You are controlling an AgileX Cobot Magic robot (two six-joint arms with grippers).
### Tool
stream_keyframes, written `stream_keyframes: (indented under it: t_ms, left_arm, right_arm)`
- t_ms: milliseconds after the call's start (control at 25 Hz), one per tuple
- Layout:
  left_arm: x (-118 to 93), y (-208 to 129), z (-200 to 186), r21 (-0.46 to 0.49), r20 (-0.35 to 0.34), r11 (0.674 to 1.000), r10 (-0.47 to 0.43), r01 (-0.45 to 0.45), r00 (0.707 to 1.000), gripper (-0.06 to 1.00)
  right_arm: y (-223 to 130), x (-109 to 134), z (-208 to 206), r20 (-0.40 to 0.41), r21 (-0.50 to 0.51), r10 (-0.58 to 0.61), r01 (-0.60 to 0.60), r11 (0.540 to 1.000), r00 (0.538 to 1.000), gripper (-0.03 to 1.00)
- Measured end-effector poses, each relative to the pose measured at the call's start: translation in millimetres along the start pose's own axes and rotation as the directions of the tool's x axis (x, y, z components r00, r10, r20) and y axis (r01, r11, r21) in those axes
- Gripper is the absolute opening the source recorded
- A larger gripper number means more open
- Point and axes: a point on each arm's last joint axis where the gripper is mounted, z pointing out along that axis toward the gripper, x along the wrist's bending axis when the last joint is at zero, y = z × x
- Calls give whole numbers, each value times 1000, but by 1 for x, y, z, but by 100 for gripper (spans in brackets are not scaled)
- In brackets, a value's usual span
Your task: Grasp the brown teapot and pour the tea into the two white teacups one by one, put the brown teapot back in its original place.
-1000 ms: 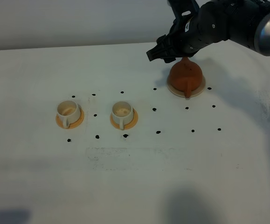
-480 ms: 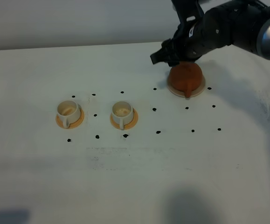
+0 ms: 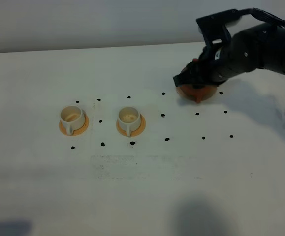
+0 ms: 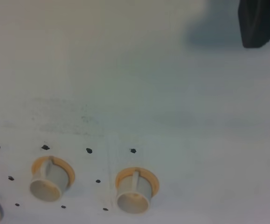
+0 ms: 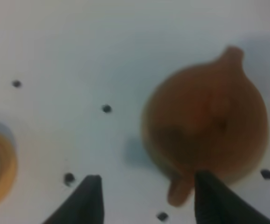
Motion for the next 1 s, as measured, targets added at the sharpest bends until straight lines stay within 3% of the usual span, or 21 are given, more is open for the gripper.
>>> stream_keyframes:
  t_ms: [360,1000]
  left_arm:
    - [0,0,0,0,0,1000,0,0,1000,33]
    - [0,0,0,0,0,1000,-2,2,1000,33]
  right_arm:
    - [-7,-6,18,-11,24,100,-100,995,995,43]
    - [-10,-6,45,-12,58,134,-133,989,991,43]
